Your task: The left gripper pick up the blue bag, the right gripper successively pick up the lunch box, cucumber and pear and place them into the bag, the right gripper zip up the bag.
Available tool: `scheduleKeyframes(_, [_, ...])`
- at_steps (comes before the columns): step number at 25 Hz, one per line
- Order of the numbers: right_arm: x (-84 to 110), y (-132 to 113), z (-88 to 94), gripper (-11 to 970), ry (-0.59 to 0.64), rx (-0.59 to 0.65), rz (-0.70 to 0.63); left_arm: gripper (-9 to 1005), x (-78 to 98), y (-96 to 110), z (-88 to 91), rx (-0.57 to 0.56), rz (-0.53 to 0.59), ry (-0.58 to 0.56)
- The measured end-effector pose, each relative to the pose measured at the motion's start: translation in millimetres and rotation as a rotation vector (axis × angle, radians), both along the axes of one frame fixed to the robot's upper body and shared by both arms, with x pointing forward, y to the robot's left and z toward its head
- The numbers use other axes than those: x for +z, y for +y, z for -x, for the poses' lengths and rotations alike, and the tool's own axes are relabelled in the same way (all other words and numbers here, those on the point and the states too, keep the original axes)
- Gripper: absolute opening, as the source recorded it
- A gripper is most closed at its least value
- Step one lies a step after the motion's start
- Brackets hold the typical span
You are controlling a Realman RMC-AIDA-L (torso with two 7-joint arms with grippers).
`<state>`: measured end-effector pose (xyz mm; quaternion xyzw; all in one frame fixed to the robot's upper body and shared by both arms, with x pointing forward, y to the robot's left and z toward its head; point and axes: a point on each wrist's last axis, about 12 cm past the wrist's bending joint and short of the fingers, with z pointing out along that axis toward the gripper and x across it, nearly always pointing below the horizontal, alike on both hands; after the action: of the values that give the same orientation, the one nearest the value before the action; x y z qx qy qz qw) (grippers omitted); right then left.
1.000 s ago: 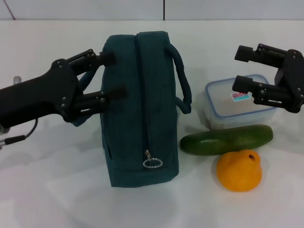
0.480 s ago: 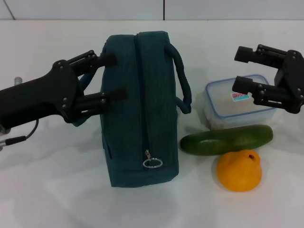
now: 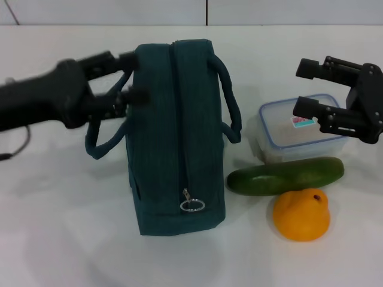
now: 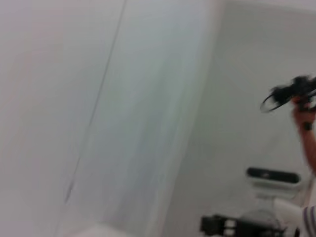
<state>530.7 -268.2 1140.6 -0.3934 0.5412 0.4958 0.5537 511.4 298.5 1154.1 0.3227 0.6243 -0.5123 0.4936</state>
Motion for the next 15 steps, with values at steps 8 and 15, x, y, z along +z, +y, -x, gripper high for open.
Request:
scheduleKeyframes(8, [-3.8, -4, 1.2, 709, -0.013, -0.033, 0.009, 852, 46.1, 0, -31.5, 0.146, -0.371, 0.386])
scheduleKeyframes(15, [-6.7, -8, 3.8, 707, -0.014, -0.063, 0.004, 852, 54.4, -10, -52.2, 0.112, -0.374, 0.574])
